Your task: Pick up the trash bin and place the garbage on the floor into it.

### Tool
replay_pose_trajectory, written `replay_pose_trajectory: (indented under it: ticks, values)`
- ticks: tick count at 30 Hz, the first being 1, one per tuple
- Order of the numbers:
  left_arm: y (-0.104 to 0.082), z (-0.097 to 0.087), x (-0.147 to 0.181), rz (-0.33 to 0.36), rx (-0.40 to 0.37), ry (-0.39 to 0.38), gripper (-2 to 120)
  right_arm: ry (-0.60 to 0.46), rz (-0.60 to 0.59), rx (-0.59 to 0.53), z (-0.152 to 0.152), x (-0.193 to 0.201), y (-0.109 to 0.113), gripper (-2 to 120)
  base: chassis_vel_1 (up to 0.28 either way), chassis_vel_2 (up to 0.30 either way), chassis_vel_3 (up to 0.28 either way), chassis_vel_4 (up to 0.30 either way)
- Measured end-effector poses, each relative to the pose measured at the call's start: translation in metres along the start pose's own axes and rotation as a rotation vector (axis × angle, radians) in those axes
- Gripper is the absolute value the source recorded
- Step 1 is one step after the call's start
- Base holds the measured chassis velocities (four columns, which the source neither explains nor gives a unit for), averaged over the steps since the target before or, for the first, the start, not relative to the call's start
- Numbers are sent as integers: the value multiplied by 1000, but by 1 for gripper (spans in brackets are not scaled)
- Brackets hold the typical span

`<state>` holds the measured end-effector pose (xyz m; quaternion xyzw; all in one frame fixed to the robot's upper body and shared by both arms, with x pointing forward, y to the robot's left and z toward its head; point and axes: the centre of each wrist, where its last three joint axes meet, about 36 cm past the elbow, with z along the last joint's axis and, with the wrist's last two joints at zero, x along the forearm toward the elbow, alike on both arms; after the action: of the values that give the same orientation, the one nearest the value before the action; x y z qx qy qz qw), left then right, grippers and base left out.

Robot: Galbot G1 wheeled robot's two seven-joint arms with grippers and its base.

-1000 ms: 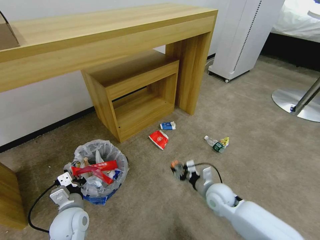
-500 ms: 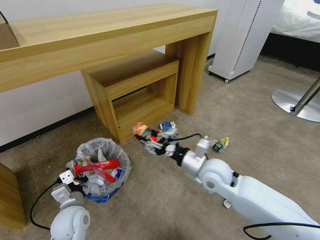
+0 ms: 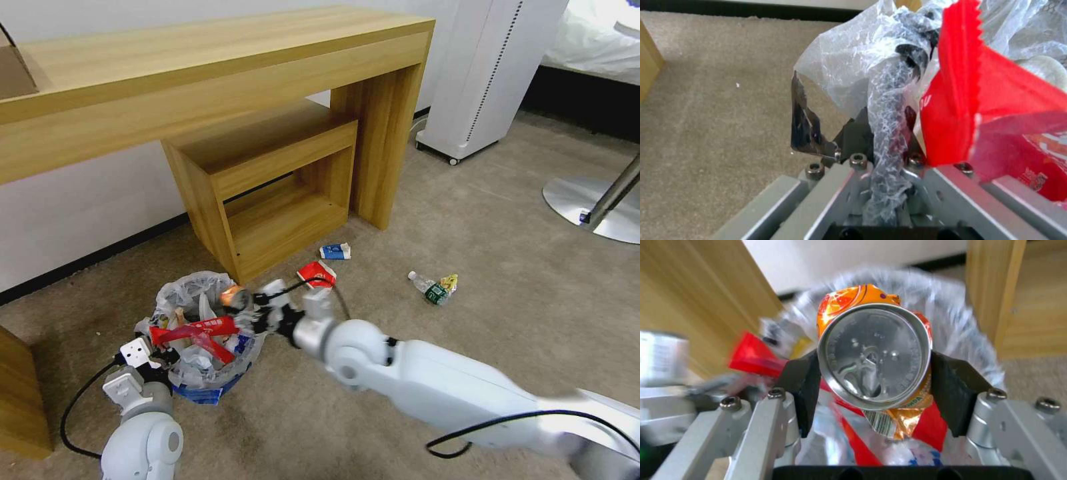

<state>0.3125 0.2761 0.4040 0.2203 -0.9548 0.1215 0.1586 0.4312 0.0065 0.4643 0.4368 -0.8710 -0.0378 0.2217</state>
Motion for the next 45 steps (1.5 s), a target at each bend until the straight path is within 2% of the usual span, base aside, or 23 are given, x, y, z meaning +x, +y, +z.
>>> replay_pose_trajectory:
  ticks: [4, 7, 12, 18, 20, 24, 28, 31, 37, 39, 40, 43, 45]
  values:
    - [2, -1, 3, -3, -1, -3, 0, 58, 51, 32, 6, -20, 10, 52, 0, 0, 0, 0]
    - [3, -1, 7, -5, -3, -6, 0, 150, 119, 62, 17, -38, 18, 52, 0, 0, 0, 0]
    - [3, -1, 10, -6, -4, -8, 0, 191, 144, 85, 27, -58, 21, 52, 0, 0, 0, 0]
    - [6, 1, 12, -13, -10, -12, 0, 196, 155, 94, 28, -64, 26, 52, 0, 0, 0, 0]
    - [6, 1, 12, -14, -10, -14, 0, 186, 147, 98, 24, -59, 27, 62, 0, 0, 0, 0]
    - [5, 2, 12, -15, -11, -14, 0, 176, 139, 96, 22, -53, 27, 71, 0, 0, 0, 0]
    - [2, 4, 12, -14, -12, -12, 0, 156, 115, 90, 20, -39, 29, 92, 0, 0, 0, 0]
    - [1, 5, 13, -16, -13, -12, 0, 146, 105, 86, 21, -34, 29, 98, 0, 0, 0, 0]
    - [0, 7, 14, -20, -17, -10, 0, 64, 47, 54, 19, -27, 29, 100, 0, 0, 0, 0]
    - [0, 8, 15, -23, -19, -9, 0, -27, -28, 29, 21, -25, 25, 100, 0, 0, 0, 0]
    - [0, 8, 15, -23, -19, -9, 0, -27, -28, 29, 21, -25, 25, 100, 0, 0, 0, 0]
    - [1, 8, 16, -26, -19, -11, 0, -133, -114, -5, 23, -22, 18, 100, 0, 0, 0, 0]
    - [1, 8, 16, -27, -18, -11, 0, -166, -138, -15, 23, -20, 13, 100, 0, 0, 0, 0]
